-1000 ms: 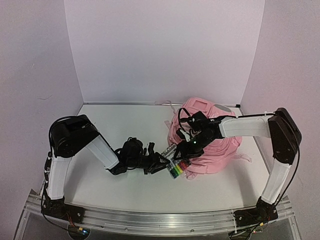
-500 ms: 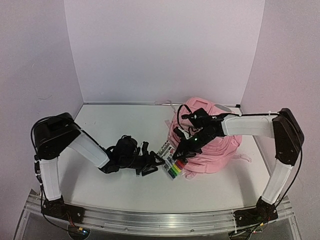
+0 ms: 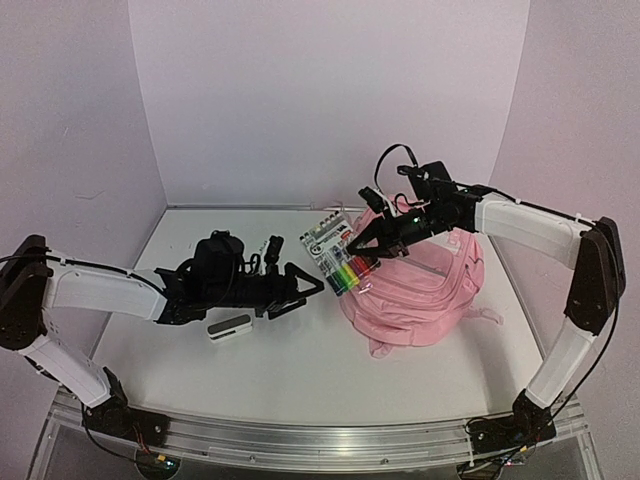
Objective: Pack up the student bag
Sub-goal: Pick up the stationery from the center of the board.
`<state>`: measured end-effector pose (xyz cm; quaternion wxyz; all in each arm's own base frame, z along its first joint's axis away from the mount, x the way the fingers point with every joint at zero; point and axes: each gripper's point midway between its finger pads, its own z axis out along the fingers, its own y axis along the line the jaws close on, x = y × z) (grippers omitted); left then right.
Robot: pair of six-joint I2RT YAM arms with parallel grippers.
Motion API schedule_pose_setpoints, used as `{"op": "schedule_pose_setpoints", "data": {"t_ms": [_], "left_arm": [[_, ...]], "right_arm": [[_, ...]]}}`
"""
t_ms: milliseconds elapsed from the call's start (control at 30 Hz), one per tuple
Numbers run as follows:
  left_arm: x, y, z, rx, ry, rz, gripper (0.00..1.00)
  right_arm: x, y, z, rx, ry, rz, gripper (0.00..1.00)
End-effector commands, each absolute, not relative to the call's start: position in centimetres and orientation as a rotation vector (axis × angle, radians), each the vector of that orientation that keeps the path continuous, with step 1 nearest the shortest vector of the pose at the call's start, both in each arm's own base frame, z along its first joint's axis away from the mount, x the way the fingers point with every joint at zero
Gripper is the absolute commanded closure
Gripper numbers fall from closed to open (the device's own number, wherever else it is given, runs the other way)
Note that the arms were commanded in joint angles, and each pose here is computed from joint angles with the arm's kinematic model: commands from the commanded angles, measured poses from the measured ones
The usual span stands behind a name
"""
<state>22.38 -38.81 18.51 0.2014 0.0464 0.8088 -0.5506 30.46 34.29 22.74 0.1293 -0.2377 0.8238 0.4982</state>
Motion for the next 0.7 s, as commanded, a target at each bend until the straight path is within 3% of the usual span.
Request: {"op": "schedule_pose_setpoints", "data": {"t_ms": [0, 233, 500, 667], "left_arm": [[22.8, -40.1, 22.1, 0.195, 2.154, -1.603, 0.24], [23.3, -41.1, 24.0, 0.203, 2.063, -1.671, 0.32], [24.0, -41.2, 26.0, 0.217, 1.984, -1.672, 0.63], [24.1, -41.0, 26.6, 0.233, 1.964, -1.692, 0.71]], "right_arm": [[28.6, 35.5, 27.8, -0.835, 2.222, 1.647, 1.00], [27.4, 35.4, 28.2, -0.864, 2.209, 1.719, 1.00], [26.3, 35.2, 27.3, -0.858, 2.244, 1.780, 1.00], [26.2, 35.2, 26.0, -0.838, 2.283, 1.805, 1.00]]}}
